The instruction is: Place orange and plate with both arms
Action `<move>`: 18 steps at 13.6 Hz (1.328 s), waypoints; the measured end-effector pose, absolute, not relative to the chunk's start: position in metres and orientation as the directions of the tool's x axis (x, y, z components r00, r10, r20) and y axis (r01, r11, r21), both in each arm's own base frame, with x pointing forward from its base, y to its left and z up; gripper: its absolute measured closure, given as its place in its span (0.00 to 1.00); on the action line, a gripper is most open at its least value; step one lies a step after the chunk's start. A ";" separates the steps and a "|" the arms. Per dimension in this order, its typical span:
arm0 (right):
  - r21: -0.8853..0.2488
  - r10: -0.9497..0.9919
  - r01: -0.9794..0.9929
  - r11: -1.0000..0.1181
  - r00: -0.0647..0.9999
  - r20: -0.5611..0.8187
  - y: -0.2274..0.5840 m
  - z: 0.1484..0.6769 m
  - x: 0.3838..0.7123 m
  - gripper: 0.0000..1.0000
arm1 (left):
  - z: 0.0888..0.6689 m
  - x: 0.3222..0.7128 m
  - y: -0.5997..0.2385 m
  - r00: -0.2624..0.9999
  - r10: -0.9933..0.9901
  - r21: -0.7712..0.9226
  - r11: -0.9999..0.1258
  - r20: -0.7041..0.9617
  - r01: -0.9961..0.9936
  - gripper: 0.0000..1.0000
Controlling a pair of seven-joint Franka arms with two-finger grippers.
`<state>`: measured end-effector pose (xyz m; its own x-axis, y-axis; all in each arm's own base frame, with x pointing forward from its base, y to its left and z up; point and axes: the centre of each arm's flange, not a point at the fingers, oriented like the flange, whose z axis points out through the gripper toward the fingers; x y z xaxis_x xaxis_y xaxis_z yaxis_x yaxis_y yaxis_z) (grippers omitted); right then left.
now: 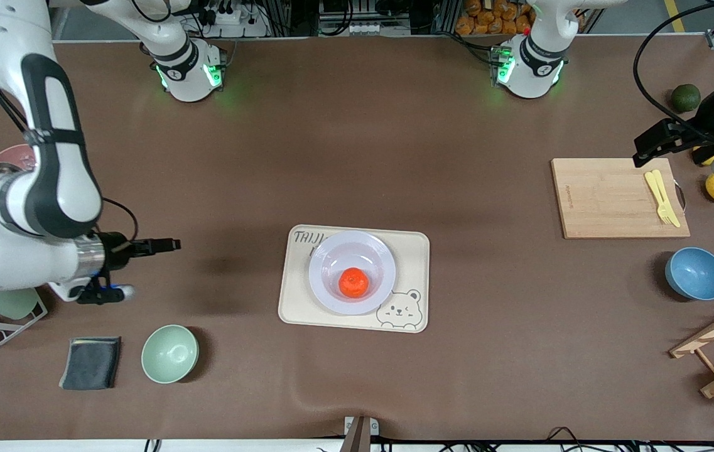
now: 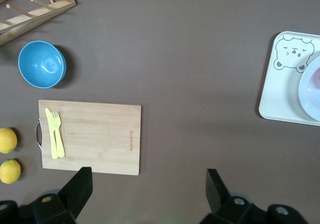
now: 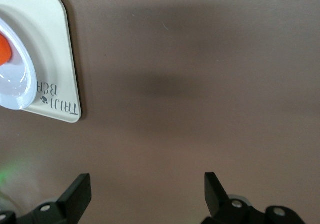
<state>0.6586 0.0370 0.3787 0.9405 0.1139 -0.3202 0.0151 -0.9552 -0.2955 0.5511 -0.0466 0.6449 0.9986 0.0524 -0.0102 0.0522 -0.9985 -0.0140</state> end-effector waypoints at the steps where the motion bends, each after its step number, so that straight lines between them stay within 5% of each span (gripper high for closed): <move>1: -0.265 0.122 0.037 -0.963 0.943 -0.311 0.034 0.397 0.659 0.00 | 0.645 0.551 -0.047 0.999 0.052 -0.014 -0.999 -0.011 0.052 0.00; 8: -0.132 0.116 0.086 -0.987 0.963 -0.244 0.005 0.495 0.654 0.00 | 0.645 0.551 -0.049 0.999 0.048 -0.012 -0.999 -0.011 0.048 0.00; 18: -0.089 0.090 0.085 -0.992 0.995 -0.051 -0.018 0.641 0.591 0.00 | 0.645 0.551 -0.053 0.999 0.042 -0.004 -0.999 -0.011 0.042 0.00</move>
<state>0.5911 -0.0177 0.6406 0.9946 0.0902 -0.0508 0.0854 -0.9923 -0.0894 0.5507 -0.0529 0.6446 0.9991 0.0421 -0.0110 0.0421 -0.9991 -0.0038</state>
